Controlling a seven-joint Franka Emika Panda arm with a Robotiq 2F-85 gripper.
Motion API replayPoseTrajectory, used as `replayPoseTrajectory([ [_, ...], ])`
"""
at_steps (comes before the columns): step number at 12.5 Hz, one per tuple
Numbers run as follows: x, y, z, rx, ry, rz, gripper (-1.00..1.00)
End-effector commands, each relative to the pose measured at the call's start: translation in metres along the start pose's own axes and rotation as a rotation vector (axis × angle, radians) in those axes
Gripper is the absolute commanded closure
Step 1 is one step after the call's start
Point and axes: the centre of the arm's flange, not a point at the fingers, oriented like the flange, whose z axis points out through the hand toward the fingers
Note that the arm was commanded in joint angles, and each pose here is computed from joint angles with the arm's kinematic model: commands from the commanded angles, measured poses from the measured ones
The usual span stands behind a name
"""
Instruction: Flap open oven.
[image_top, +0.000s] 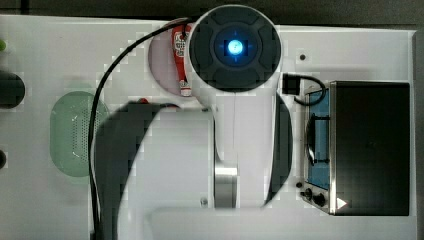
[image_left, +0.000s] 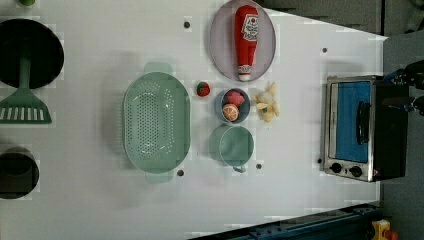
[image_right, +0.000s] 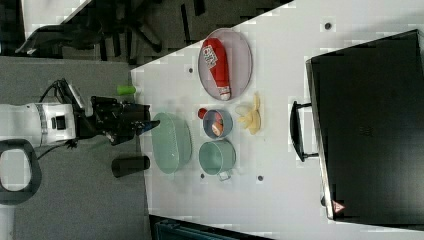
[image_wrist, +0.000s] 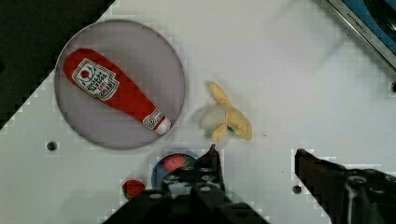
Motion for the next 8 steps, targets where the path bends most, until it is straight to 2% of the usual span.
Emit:
replayPoseTrajectory([
  [1, -0.0321, 0.0998, -0.0432, 0.013, -0.003, 0.048, -0.59],
  [3, -0.0321, 0.0997, -0.0433, 0.014, -0.002, 0.048, -1.00],
  [7, -0.0319, 0.0998, -0.0434, 0.014, -0.002, 0.048, -1.00],
  [8, -0.0316, 0.1001, -0.0432, 0.014, -0.002, 0.049, -0.90],
])
